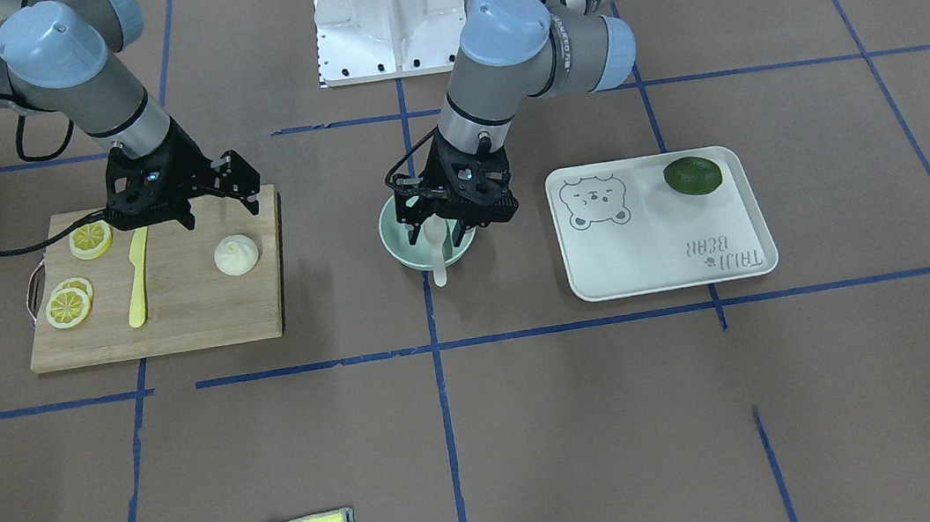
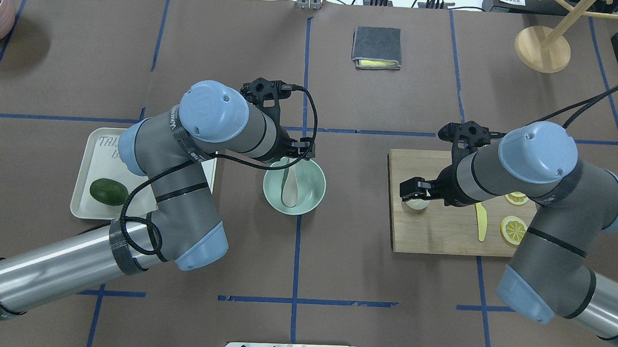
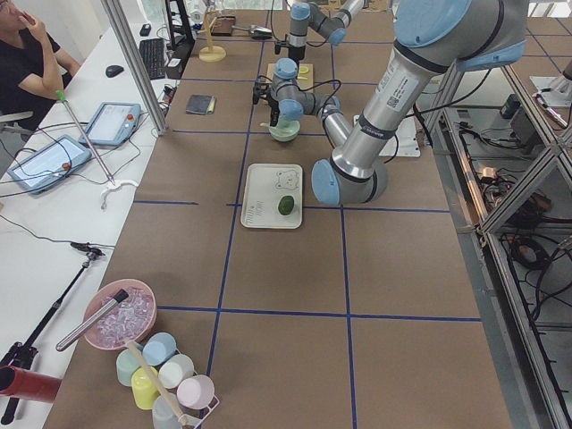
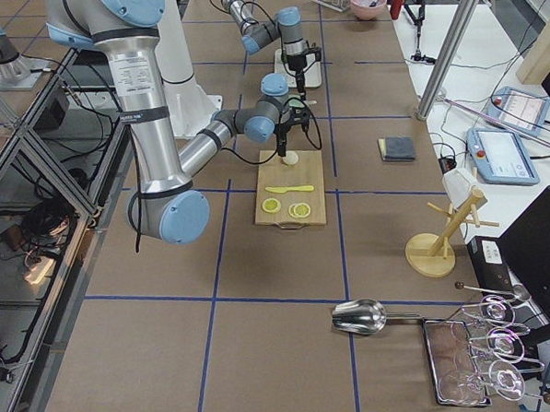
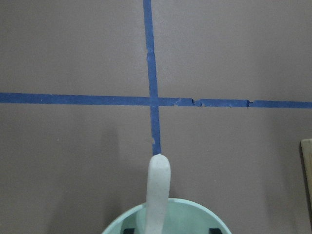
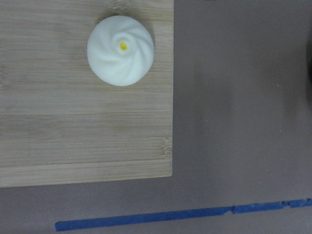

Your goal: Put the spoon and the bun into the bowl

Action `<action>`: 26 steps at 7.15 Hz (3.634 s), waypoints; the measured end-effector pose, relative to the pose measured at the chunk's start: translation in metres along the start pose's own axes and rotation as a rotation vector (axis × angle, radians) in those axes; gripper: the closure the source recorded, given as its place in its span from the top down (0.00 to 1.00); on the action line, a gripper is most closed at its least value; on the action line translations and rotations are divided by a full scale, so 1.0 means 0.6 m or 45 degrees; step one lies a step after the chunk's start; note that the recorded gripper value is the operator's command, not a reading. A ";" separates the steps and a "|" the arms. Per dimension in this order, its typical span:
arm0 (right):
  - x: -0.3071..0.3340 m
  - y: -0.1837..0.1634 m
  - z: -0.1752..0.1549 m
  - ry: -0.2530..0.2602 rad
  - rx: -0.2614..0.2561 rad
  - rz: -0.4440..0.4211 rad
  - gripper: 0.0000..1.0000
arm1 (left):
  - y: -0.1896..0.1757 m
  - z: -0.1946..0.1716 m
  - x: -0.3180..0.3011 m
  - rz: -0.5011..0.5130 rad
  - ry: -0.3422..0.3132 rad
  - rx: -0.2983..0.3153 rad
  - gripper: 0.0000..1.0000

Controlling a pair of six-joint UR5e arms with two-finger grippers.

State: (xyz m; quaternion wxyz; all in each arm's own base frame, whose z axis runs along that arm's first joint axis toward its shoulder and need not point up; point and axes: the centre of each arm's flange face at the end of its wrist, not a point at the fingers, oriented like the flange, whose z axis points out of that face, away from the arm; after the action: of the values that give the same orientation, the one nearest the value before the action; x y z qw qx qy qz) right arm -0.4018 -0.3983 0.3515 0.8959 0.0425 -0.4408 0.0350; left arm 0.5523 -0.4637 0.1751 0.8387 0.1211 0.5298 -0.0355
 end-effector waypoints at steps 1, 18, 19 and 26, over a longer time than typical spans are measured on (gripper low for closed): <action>-0.003 -0.006 0.012 0.045 0.025 0.009 0.93 | -0.008 -0.027 -0.005 0.000 0.017 0.034 0.78; -0.137 -0.030 -0.046 0.020 0.096 -0.007 0.00 | -0.039 -0.188 -0.150 -0.010 0.033 0.176 0.77; -0.194 -0.035 -0.076 -0.010 0.104 0.024 0.00 | -0.041 -0.207 -0.187 0.035 0.008 0.192 0.77; -0.377 -0.007 0.026 -0.169 0.063 0.069 0.77 | -0.046 -0.236 -0.256 0.121 -0.038 0.180 0.80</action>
State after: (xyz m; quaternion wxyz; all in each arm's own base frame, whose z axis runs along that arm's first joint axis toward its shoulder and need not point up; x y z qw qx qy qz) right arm -0.5517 -0.4099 0.1813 0.8621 0.0548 -0.4992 0.0672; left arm 0.3556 -0.4671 0.2501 0.8367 0.2044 0.5069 -0.0347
